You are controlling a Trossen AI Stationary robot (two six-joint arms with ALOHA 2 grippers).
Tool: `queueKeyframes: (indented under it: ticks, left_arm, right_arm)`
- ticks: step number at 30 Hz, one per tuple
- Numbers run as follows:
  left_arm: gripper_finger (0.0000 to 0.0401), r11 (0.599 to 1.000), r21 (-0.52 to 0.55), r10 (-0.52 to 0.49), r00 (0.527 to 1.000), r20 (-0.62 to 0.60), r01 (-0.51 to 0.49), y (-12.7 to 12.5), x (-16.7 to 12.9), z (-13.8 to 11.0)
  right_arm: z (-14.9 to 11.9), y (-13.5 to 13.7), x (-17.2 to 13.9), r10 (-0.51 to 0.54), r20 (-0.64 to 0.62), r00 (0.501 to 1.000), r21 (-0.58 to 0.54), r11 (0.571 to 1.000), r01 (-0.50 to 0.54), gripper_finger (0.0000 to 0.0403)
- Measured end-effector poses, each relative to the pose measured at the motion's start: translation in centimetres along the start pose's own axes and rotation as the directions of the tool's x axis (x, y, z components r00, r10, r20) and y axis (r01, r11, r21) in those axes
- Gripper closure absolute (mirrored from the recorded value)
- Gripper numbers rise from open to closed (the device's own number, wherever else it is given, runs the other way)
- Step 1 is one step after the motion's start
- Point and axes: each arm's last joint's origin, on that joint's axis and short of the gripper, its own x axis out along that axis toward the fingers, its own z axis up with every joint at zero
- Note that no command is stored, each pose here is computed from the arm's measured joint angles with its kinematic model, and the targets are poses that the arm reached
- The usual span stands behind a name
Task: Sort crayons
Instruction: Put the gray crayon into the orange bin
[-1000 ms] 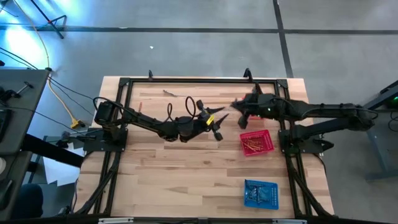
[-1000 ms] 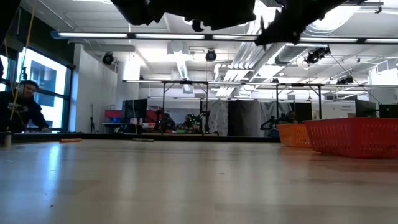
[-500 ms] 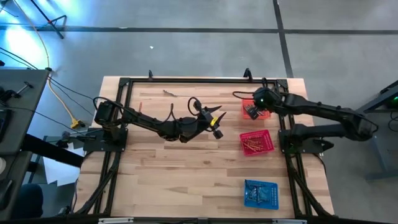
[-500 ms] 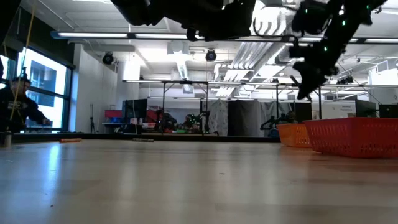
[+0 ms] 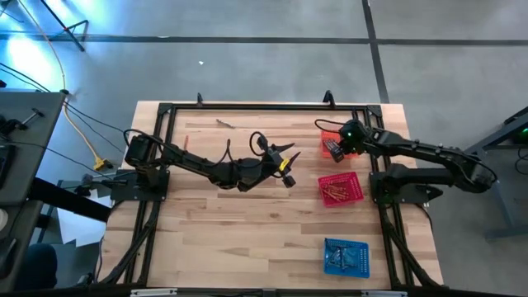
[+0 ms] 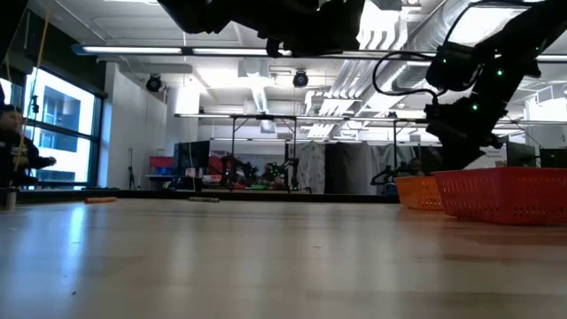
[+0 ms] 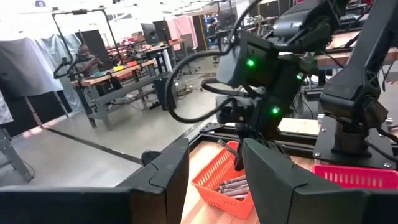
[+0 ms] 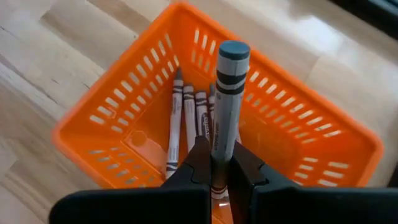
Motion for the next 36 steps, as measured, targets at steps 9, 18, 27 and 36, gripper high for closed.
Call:
queueKeyframes:
  ticks: [9,18,27,36]
  left_arm:
    - [0.0261,1.000,0.000,0.001,1.000,0.000,-0.001,0.0,0.0,0.0]
    - [0.0261,1.000,0.006,0.000,1.000,-0.006,0.001,0.0,0.0,-0.1]
    - [0.0261,1.000,0.006,0.000,1.000,-0.006,0.000,0.0,0.0,-0.1]
    - [0.0261,0.960,0.193,0.240,0.952,-0.191,-0.203,1.1,-0.4,-1.6]
  right_arm:
    - [-0.3,0.0,0.4,0.007,0.014,1.000,0.023,1.000,-0.007,0.0396]
    - [-0.3,0.0,0.4,0.008,0.018,1.000,0.024,1.000,-0.008,0.0347]
    - [-0.3,0.1,0.4,0.025,0.012,1.000,0.029,0.999,-0.025,0.0334]
    - [2.0,0.3,-1.8,0.040,0.009,0.999,0.011,0.999,-0.040,0.0334]
